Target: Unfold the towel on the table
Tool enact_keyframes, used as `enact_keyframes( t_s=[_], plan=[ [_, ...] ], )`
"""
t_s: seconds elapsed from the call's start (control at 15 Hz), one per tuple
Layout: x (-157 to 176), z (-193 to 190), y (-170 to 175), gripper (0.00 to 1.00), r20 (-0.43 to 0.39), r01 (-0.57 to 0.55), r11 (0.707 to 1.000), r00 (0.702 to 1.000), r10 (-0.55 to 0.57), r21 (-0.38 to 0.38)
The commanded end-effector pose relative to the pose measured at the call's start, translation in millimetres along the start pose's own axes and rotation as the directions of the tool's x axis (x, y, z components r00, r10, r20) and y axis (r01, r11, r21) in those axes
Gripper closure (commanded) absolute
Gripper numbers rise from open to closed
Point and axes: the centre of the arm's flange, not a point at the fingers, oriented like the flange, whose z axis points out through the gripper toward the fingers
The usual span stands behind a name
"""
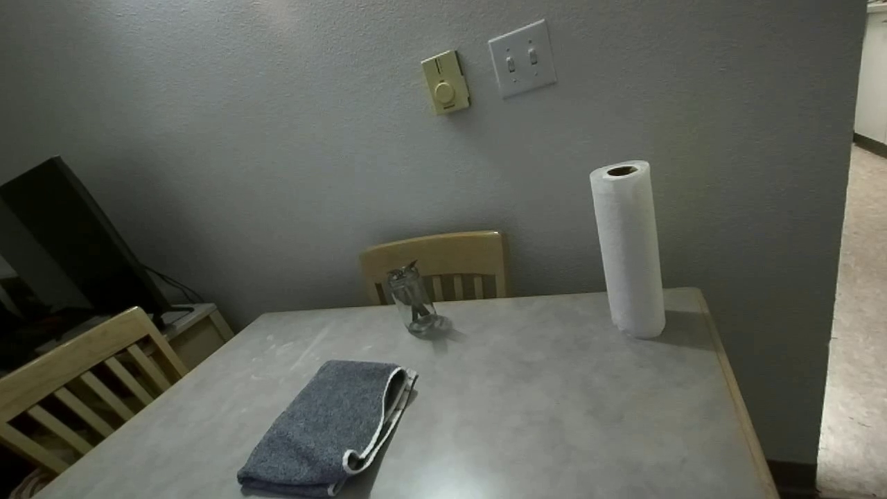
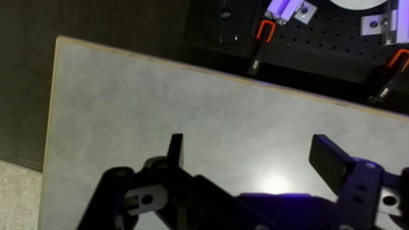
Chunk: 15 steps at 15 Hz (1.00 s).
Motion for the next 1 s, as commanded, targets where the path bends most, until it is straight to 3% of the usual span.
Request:
enact_keyframes(
  t_s=[0.0,0.33,0.4,0.53,0.73,0.93],
  plan=[
    [33,23,54,0.0,-0.065,0.145,0.989,0.988,-0.143,0.029],
    [43,43,123,0.0,-0.171,0.413,0.91,0.899,-0.403,0.027],
    [28,41,92,0.0,-0.162,0.327,0.945,0.934,-0.32,0.02],
    [29,45,109,0.0,-0.167,0.376,0.926,0.915,-0.367,0.023],
    [30,46,111,0.0,-0.187,0.386,0.922,0.909,-0.374,0.037],
    [45,70,117,0.0,-0.322,0.4,0.91,0.88,-0.348,0.112]
  ],
)
